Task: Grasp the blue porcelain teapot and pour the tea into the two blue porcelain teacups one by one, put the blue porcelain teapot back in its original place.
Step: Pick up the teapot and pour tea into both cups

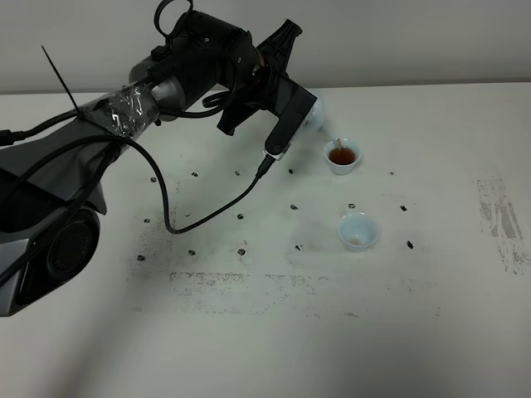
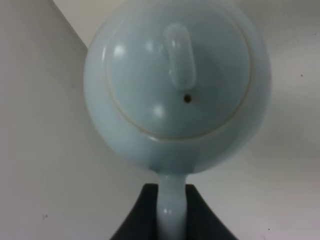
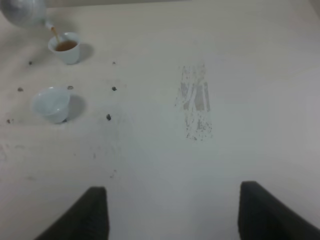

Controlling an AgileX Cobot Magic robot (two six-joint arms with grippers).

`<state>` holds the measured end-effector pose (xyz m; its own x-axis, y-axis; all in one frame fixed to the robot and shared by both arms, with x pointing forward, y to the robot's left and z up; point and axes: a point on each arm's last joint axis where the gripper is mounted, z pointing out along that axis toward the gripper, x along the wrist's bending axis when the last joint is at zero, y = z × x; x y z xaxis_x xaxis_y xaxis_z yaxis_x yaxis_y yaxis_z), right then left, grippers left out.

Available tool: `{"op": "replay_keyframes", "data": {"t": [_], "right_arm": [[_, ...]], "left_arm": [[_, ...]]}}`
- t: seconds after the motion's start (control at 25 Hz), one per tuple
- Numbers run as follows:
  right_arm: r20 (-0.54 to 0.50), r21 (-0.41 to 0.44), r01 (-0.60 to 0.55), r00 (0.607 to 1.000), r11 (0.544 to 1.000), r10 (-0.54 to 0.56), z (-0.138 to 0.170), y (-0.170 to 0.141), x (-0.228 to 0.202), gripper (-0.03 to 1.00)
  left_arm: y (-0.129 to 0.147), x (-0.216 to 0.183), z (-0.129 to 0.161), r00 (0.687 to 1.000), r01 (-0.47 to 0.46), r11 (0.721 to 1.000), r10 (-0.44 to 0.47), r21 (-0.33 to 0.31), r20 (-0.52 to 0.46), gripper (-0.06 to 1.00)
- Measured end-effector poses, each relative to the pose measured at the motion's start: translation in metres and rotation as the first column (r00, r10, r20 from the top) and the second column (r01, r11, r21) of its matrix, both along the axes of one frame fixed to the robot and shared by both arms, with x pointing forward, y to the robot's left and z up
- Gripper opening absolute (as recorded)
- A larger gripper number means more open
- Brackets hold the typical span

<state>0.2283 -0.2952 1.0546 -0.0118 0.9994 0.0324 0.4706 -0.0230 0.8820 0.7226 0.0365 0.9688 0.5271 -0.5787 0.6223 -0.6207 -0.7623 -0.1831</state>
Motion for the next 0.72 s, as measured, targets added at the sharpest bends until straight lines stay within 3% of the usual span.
{"op": "replay_keyframes", "data": {"t": [0.28,0.72], "right_arm": [[0.000,0.000,0.000,1.000,1.000,0.000,0.0000,0.0000,0.0000,0.53],[0.000,0.000,0.000,1.000,1.000,0.000,0.0000,0.0000,0.0000,0.53]], "left_arm": [[0.0006,-0.0011,-0.0011,1.000,-0.016,1.000,0.015,-0.003,-0.022,0.05],[0.0017,-0.0032,-0.0029,0.982,-0.165,0.983,0.155,-0.084,-0.110,0.05]]}}
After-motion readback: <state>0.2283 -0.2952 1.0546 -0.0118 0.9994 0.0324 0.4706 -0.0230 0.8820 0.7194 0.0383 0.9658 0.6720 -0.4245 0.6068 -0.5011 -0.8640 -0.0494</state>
